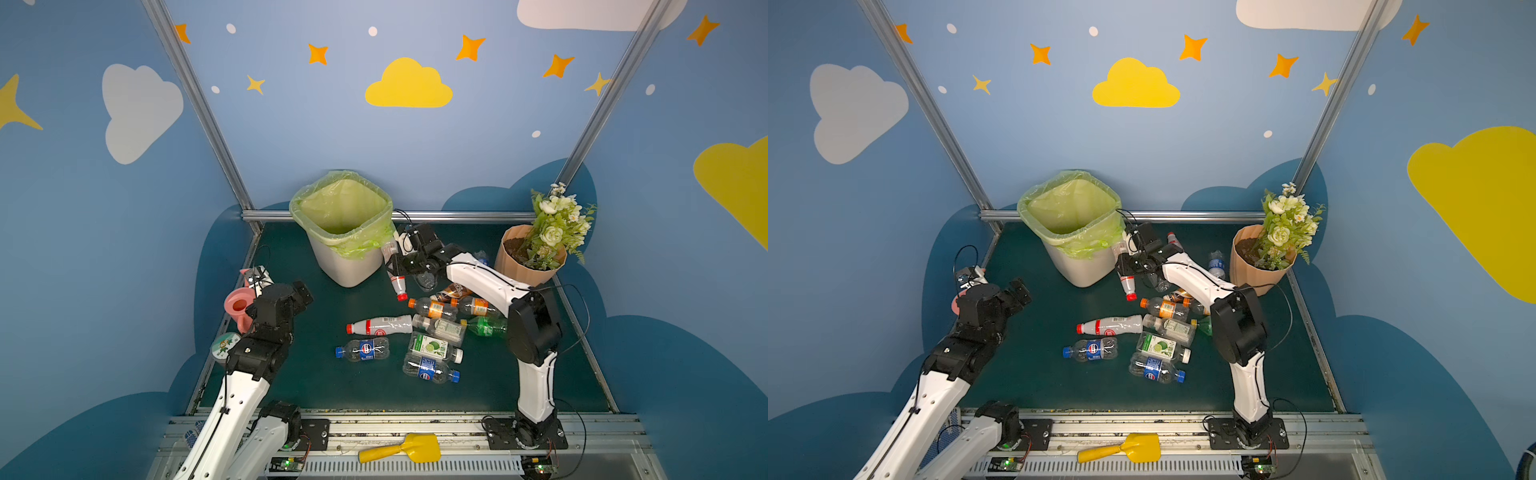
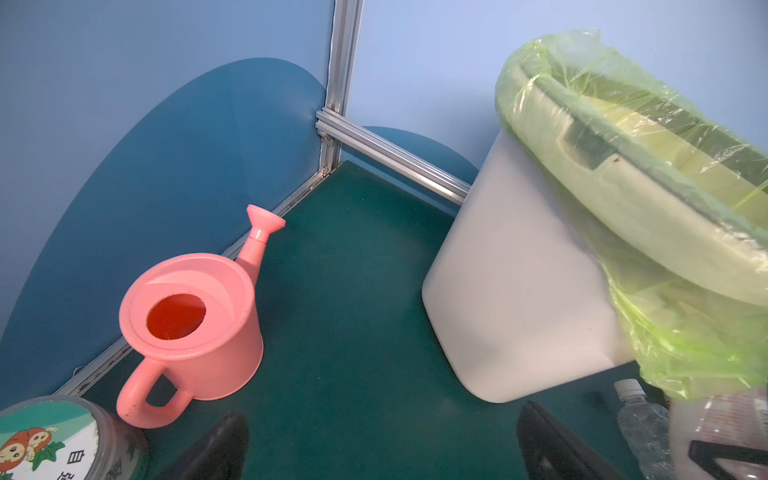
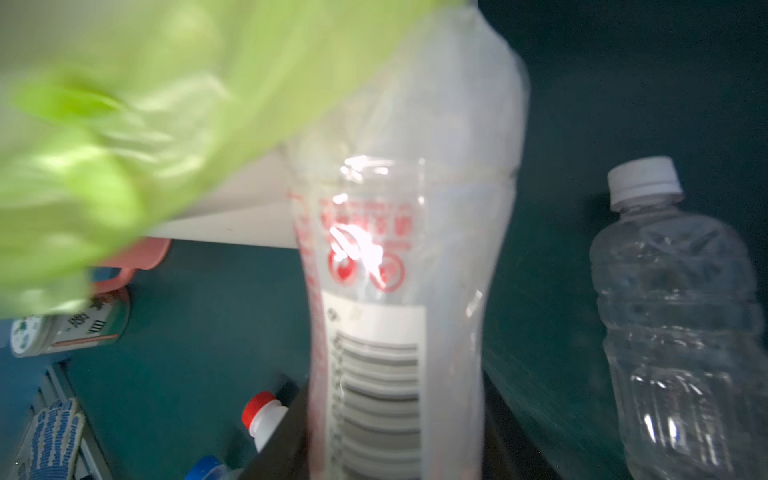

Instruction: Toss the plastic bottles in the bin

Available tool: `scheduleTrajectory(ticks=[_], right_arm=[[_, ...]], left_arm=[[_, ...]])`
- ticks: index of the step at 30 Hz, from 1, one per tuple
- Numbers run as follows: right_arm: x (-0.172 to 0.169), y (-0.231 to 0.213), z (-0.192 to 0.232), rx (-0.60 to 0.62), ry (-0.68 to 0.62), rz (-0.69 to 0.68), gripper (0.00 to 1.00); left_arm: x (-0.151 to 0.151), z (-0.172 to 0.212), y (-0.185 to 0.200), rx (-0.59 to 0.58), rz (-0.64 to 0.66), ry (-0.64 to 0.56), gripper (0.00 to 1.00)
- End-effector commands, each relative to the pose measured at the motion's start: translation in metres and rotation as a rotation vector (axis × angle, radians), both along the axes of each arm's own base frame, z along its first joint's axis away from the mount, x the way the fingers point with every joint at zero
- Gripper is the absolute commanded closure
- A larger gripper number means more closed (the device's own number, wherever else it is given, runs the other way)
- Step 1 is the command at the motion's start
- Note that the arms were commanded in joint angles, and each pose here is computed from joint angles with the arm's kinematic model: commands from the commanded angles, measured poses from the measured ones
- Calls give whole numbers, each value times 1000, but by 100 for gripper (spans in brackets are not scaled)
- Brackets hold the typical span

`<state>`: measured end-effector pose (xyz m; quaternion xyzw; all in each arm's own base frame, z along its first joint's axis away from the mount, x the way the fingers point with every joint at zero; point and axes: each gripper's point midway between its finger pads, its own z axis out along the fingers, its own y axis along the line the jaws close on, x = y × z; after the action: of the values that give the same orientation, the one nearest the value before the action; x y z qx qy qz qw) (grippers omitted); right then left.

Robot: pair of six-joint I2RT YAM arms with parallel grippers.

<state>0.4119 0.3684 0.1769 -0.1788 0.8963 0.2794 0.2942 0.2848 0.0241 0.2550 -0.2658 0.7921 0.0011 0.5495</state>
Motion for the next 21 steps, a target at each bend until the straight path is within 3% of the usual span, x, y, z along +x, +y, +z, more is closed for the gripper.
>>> scheduleTrajectory(ticks=[1, 14, 21], right_arm=[[4, -8, 41, 75, -97, -21, 56], [-19, -89, 217, 362, -527, -193, 55], [-15, -46, 300, 614, -583, -47, 54]], left_arm=[[-2, -2, 0, -9, -3, 2, 0], [0, 0, -6, -25, -27, -14, 0], [4, 2, -10, -39, -43, -22, 0]])
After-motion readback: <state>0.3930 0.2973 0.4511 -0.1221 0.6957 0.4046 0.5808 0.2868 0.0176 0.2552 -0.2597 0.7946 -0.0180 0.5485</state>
